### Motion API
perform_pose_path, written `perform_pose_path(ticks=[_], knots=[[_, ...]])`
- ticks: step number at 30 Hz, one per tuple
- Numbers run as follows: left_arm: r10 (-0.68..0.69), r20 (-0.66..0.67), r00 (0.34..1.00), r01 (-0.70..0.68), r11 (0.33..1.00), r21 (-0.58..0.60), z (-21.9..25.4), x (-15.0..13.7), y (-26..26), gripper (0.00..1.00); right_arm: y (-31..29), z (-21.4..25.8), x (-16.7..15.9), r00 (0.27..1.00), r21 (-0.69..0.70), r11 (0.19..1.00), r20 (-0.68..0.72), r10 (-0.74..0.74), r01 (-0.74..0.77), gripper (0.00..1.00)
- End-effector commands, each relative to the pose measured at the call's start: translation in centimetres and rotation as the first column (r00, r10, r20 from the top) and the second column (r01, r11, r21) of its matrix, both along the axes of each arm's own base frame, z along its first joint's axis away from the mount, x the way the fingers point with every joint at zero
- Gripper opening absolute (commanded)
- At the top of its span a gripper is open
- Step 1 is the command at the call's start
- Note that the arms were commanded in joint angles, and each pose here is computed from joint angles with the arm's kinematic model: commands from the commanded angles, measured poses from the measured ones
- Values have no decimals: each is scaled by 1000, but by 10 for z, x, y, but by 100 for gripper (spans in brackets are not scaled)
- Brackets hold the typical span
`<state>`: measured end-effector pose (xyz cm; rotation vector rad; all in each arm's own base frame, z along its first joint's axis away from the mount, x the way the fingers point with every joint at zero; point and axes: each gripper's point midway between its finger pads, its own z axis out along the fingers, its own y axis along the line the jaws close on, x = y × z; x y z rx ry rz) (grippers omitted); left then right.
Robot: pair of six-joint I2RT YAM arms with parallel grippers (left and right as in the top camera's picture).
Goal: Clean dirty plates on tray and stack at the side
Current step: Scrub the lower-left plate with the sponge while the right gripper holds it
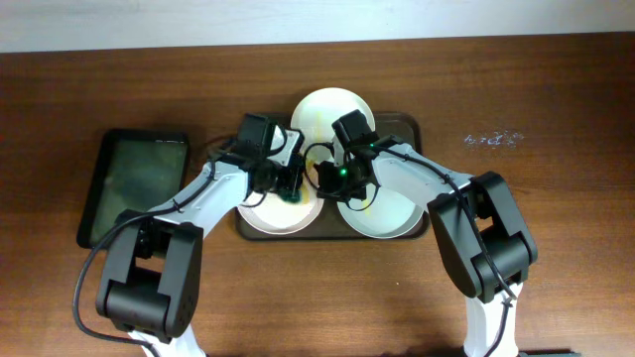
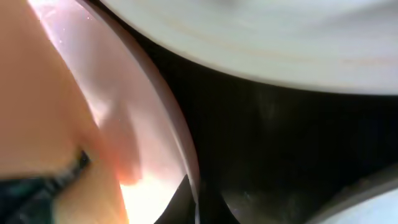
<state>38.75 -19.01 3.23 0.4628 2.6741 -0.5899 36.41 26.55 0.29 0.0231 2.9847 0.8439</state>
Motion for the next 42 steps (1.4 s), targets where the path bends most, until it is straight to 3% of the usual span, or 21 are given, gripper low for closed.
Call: perform_pose_path(ticks=[1,3,4,5,7,8,10,11,14,16,18,20,22,26,28,30,31,33,36,39,42], knots=[[217,204,955,-260,941,216,5,47,52,0,-6,-22,-15,999,-41,999,-54,9,-12,4],[325,323,889,-435,820,372,10,58,97,0,-7,-23,-15,999,-45,999,-52,8,-10,4],[341,350,872,-469,784,407,12,58,108,0,-7,-23,-15,999,-47,999,-51,7,-10,4],[332,310,891,-441,794,419,6,50,106,0,-7,-23,-15,999,-47,999,-51,7,-10,4],[242,80,967,-254,893,372,-16,12,78,0,-7,-23,-14,999,-50,999,-49,6,-8,4],[93,-60,994,-73,959,273,-21,-16,51,0,-7,-23,-14,999,-50,999,-49,6,-8,4],[-209,-157,965,218,975,37,-13,-55,9,0,-7,-23,-14,999,-49,999,-46,6,-8,4],[-272,-153,950,273,962,-16,-9,-62,1,0,-7,-23,-14,999,-49,999,-46,6,-8,4],[-225,-6,974,225,973,55,-6,-23,4,0,-7,-23,-14,999,-48,999,-46,6,-8,4],[-15,139,990,-10,985,174,-1,26,27,0,-7,-23,-14,999,-49,999,-47,6,-8,4],[106,274,956,-179,949,259,10,57,51,0,-7,-23,-14,999,-49,999,-47,6,-8,4],[188,399,897,-344,865,365,23,77,85,0,-7,-23,-14,999,-50,999,-46,6,-8,4],[297,361,884,-437,799,412,14,62,105,0,-8,-23,-13,999,-52,999,-44,5,-7,4],[338,179,924,-380,767,517,-10,15,118,0,-8,-23,-13,999,-53,999,-45,5,-7,4],[302,11,953,-271,839,471,-23,-12,99,0,-8,-23,-13,999,-52,999,-44,5,-7,4],[101,-139,985,-61,962,265,-25,-33,51,0,-8,-23,-13,999,-52,999,-44,5,-7,4],[-91,-155,984,107,990,94,-16,-43,19,0,-8,-23,-13,999,-52,999,-44,5,-7,4],[-196,-124,973,194,981,-29,-6,-46,-2,0,-8,-23,-13,999,-52,999,-45,5,-7,4],[-142,-25,989,141,989,-43,26,-5,2,0,-8,-23,-14,999,-53,999,-45,5,-8,4],[121,42,992,-122,992,33,79,54,66,0,-7,-22,-13,999,-51,999,-43,6,-8,4],[249,55,967,-253,962,105,115,67,123,0,3,1,-11,999,-45,998,7,36,-36,4]])
